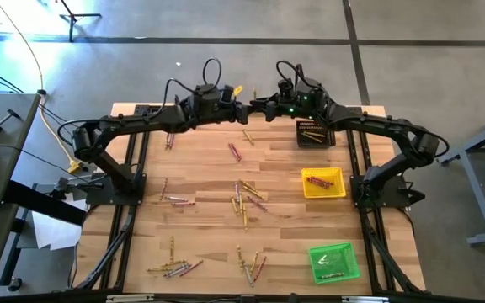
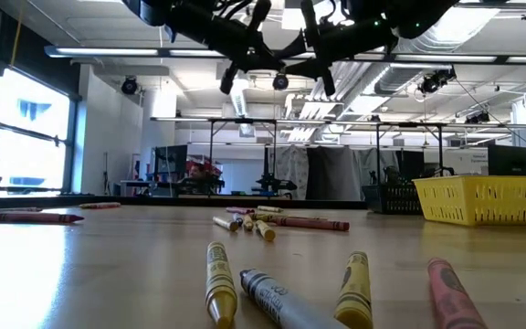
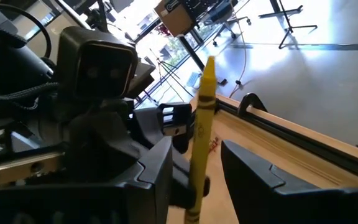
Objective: Sort crayons
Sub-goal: Put the yellow crayon into the black bin
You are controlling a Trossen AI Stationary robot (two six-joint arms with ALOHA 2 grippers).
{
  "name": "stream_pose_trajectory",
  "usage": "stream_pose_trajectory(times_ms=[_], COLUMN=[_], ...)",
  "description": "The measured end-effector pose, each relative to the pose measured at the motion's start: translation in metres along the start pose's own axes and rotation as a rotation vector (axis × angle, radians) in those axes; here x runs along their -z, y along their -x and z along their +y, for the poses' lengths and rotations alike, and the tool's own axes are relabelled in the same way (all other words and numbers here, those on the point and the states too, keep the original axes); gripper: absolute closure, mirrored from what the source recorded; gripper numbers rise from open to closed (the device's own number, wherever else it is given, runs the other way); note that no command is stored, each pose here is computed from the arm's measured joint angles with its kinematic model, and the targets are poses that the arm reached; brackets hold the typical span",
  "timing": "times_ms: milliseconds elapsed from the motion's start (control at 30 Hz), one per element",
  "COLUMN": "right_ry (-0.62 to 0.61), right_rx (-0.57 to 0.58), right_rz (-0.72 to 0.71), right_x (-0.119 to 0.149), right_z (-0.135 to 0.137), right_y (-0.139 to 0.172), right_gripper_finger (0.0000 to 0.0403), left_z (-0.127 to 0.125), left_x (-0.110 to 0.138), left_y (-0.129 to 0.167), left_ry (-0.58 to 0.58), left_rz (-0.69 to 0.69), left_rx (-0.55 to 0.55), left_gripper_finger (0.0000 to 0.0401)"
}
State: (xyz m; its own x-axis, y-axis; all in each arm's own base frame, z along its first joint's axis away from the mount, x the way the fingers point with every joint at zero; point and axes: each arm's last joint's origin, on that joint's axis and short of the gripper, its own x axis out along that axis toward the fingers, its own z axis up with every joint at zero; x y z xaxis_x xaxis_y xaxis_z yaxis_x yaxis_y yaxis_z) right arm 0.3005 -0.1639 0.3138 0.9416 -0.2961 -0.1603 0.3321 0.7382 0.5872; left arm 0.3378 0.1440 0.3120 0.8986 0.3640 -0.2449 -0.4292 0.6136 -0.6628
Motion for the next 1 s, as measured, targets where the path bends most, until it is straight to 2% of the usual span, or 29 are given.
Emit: stream_pose_trajectory(times_ms=[200, 433, 633, 733, 833, 1000], right_ry=[0.0, 0.001, -0.002, 0.049, 0.144, 0.227], right_rx=[0.001, -0.005, 0.024, 0.125, 0.283, 0.53], right_rz=[0.0, 0.001, 0.007, 0.078, 0.208, 0.592], right_x=[0.0, 0.0, -0.006, -0.016, -0.03, -0.025], right_z=[0.0, 0.0, -0.004, -0.01, -0.02, -0.05], right_y=[0.0, 0.0, 0.007, 0.02, 0.038, 0.076], right_gripper_finger=[0.029, 0.0386, 0.039, 0.039, 0.039, 0.039], left_z=[0.0, 0.0, -0.001, 0.0, 0.002, 0.003], left_x=[0.0, 0.0, 0.003, 0.004, 0.003, 0.003], left_y=[0.0, 0.0, 0.0, 0.0, 0.0, 0.0], left_ry=[-0.011, -0.051, -0.19, -0.211, -0.21, -0.209], left_rz=[0.006, 0.005, 0.022, 0.034, 0.038, 0.039], left_rx=[0.007, 0.007, 0.001, -0.008, -0.02, -0.024], left_gripper_finger=[0.0401, 0.0389, 0.0351, 0.0329, 0.0312, 0.0303])
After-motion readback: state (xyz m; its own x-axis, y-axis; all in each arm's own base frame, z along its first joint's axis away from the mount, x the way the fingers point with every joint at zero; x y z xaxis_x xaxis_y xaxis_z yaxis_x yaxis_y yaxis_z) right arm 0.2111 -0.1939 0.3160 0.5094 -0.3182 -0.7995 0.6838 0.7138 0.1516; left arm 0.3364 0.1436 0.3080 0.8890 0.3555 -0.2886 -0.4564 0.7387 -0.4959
